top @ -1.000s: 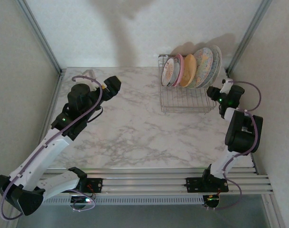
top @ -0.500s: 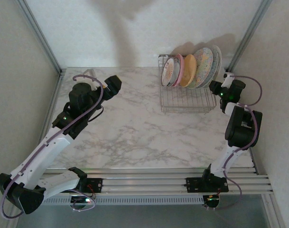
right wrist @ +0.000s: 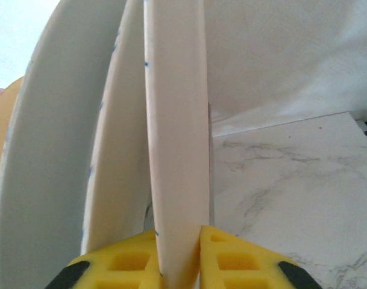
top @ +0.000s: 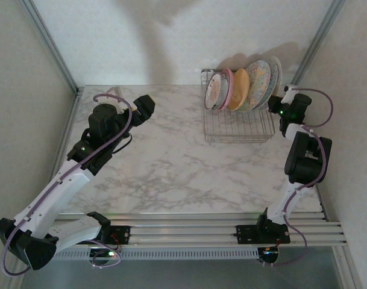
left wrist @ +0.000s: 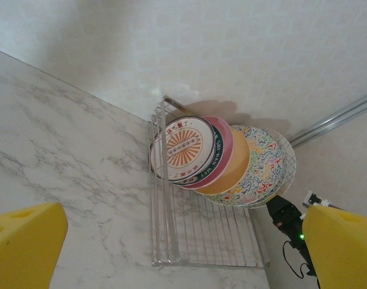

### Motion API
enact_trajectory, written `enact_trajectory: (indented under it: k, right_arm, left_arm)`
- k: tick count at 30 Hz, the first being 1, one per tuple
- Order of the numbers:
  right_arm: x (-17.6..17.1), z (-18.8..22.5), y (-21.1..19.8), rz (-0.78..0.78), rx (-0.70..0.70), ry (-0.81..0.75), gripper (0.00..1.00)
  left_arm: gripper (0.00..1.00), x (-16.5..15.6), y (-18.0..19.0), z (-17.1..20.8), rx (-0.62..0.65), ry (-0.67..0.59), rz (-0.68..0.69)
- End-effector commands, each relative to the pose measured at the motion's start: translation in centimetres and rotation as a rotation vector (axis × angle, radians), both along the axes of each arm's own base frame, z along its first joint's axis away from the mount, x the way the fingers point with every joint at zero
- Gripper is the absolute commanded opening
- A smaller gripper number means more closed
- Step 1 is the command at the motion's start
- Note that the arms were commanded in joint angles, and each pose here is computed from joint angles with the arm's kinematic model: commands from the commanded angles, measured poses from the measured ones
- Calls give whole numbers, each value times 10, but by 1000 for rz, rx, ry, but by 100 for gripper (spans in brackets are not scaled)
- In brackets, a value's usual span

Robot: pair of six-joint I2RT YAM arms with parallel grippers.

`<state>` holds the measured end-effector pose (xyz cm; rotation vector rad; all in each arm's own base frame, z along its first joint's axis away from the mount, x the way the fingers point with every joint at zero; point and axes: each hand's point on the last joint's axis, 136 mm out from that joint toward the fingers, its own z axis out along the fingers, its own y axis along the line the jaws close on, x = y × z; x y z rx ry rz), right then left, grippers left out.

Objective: Unload the plates from the dish rack

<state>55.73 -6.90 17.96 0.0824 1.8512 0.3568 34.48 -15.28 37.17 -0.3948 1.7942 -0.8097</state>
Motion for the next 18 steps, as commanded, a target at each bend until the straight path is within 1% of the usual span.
enact_trajectory:
  k: [1,4,11,14,18]
  right_arm:
    - [7,-6,23,51,3,22,13]
    - [8,-3,27,55,-1,18,7]
    - [7,10,27,36,-10,2,0]
    - [6,18,27,33,-13,-10,0]
    - [4,29,28,13,-30,-19,0]
  left_arm:
    - [100,-5,-4,25,-12,-60,-27]
    - [99,-8,-7,31,-18,-82,-50]
    - [98,-22,-22,46,-59,-170,-163]
    - [97,-25,-25,50,-71,-187,-190]
    - [97,-27,-25,50,-76,-187,-193]
